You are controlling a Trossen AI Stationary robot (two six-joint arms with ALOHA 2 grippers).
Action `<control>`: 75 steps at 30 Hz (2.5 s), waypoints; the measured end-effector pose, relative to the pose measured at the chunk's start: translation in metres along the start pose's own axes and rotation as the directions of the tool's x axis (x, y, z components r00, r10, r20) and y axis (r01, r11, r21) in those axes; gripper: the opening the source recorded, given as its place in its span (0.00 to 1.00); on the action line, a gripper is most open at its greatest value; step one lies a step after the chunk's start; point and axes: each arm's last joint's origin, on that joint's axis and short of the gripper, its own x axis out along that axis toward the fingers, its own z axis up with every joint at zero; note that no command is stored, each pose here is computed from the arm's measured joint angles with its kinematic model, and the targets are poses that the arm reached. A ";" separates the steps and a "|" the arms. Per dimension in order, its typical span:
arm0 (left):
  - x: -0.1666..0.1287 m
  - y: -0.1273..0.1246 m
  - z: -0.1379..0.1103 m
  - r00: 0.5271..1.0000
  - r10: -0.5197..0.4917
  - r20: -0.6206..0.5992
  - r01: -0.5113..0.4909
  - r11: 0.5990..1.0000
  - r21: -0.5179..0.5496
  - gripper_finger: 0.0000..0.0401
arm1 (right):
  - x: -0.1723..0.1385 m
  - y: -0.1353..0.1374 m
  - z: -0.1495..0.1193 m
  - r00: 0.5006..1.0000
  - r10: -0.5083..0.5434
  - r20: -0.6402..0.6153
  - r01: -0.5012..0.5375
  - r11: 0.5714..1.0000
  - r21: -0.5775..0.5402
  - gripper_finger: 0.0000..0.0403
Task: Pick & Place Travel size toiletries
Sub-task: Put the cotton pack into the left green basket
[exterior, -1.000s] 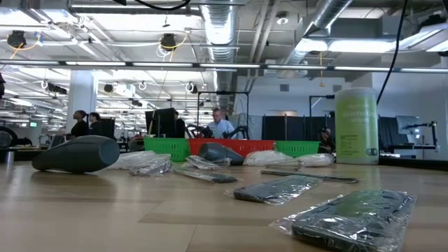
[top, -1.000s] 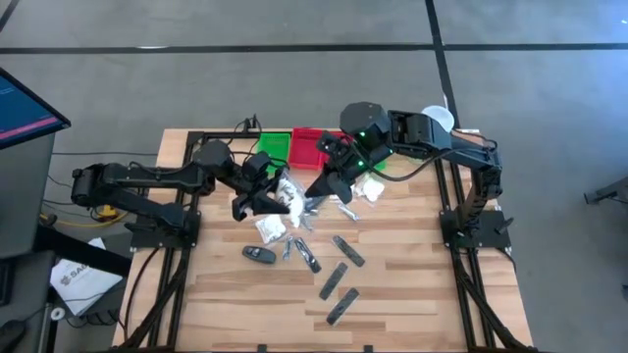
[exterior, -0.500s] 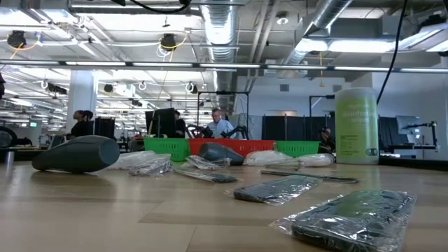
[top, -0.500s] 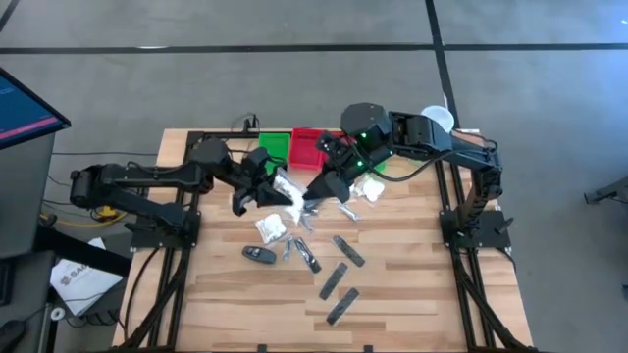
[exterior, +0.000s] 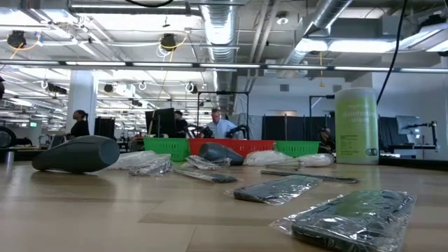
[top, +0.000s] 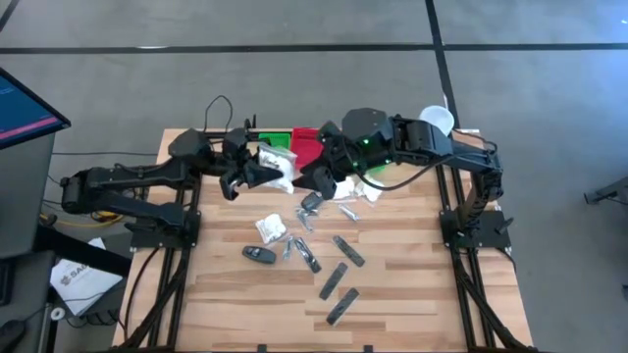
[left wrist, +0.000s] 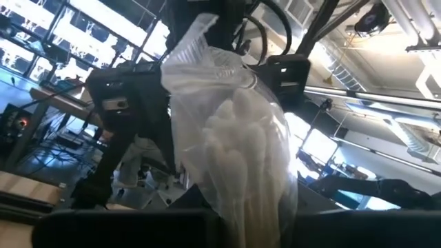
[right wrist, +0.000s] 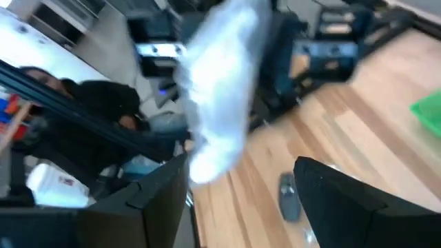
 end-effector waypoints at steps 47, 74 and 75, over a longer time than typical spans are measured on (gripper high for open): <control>0.003 0.009 -0.014 0.998 0.055 -0.035 -0.055 0.998 -0.001 0.18 | 0.035 -0.015 -0.008 0.993 0.001 -0.119 -0.005 0.999 -0.036 0.03; -0.004 0.020 -0.024 0.973 0.091 -0.213 -0.103 0.993 -0.049 0.46 | -0.017 -0.067 -0.028 0.761 -0.516 -0.393 0.551 0.834 -0.028 0.01; -0.005 0.021 -0.024 0.971 0.102 -0.217 -0.116 0.992 -0.051 0.46 | -0.018 -0.074 -0.028 0.727 -0.553 -0.407 0.592 0.805 -0.036 0.01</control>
